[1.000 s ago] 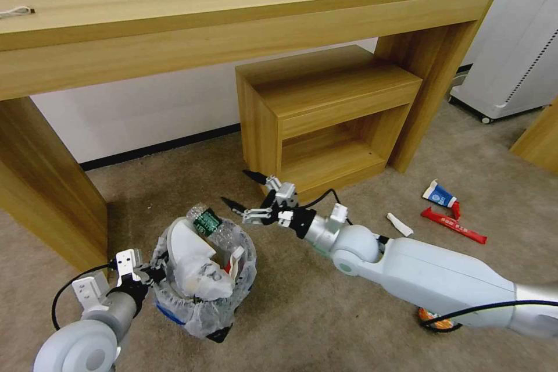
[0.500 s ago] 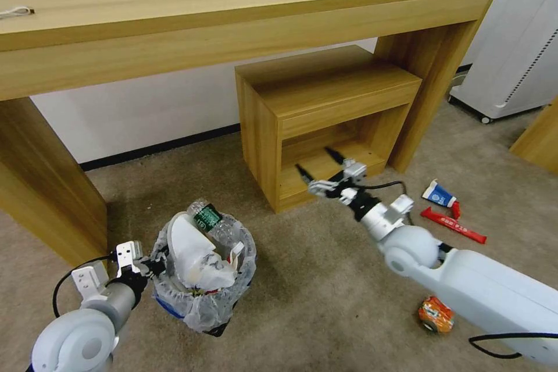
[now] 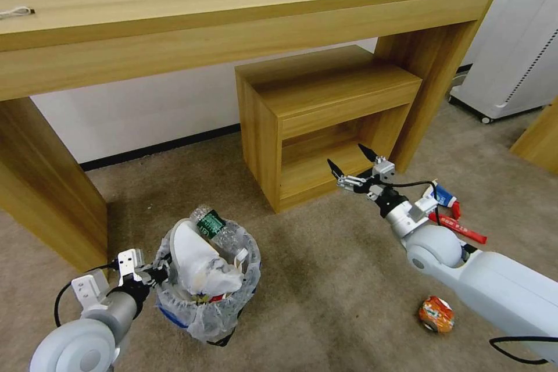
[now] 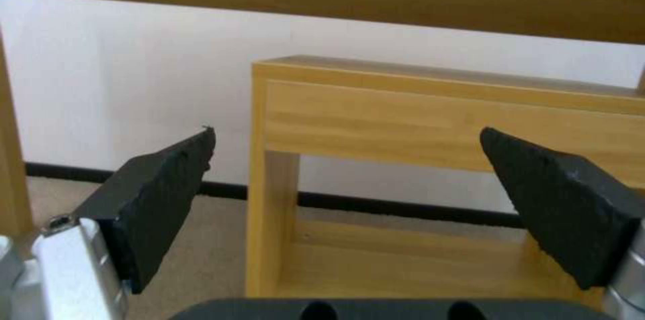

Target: Pick up the trash bin and place the garbage on the floor into it.

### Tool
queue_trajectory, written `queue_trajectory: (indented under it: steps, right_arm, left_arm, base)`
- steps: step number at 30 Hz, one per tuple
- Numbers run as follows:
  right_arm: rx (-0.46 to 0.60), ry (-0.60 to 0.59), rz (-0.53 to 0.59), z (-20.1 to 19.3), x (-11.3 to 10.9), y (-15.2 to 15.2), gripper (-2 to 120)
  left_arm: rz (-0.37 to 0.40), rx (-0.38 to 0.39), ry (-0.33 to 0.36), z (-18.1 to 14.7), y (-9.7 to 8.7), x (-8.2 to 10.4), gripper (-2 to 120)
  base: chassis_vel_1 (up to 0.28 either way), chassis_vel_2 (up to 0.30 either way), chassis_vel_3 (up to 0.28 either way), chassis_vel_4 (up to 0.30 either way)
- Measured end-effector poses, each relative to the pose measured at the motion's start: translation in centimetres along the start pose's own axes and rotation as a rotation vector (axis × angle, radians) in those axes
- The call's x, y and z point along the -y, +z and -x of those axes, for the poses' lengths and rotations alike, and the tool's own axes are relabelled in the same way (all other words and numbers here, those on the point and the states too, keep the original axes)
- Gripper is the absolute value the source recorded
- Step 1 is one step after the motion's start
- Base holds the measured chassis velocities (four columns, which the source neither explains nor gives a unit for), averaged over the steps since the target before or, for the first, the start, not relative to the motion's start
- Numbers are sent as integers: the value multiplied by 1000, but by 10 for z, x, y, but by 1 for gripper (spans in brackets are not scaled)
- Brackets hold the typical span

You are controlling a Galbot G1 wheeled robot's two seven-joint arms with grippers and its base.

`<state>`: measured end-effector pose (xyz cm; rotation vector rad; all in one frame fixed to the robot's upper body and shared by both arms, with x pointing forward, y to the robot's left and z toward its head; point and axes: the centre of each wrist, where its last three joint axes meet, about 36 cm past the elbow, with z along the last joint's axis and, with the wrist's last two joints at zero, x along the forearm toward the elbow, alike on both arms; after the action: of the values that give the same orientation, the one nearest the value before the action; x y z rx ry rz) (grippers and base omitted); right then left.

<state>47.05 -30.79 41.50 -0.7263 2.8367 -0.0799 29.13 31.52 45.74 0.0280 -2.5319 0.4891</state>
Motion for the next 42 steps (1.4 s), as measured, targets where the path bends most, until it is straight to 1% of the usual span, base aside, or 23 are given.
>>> queue_trajectory:
  steps: [10, 17, 23, 42]
  right_arm:
    - [33, 53, -24, -2, 6, 14, 100]
    - [1, 106, -27, -21, 11, 29, 100]
    - [-14, 119, -21, -29, 10, 40, 98]
    - [-17, 126, -10, -27, 12, 42, 93]
  left_arm:
    - [-10, 19, -7, 1, 2, 0, 3]
    - [-18, 30, -6, 1, 3, 1, 3]
    - [-19, 36, -9, 1, 5, 1, 3]
    - [-3, 39, -28, -4, 14, 0, 3]
  base:
    - [0, 0, 0, 0]
    - [0, 0, 0, 0]
    - [0, 0, 0, 0]
    - [0, 0, 0, 0]
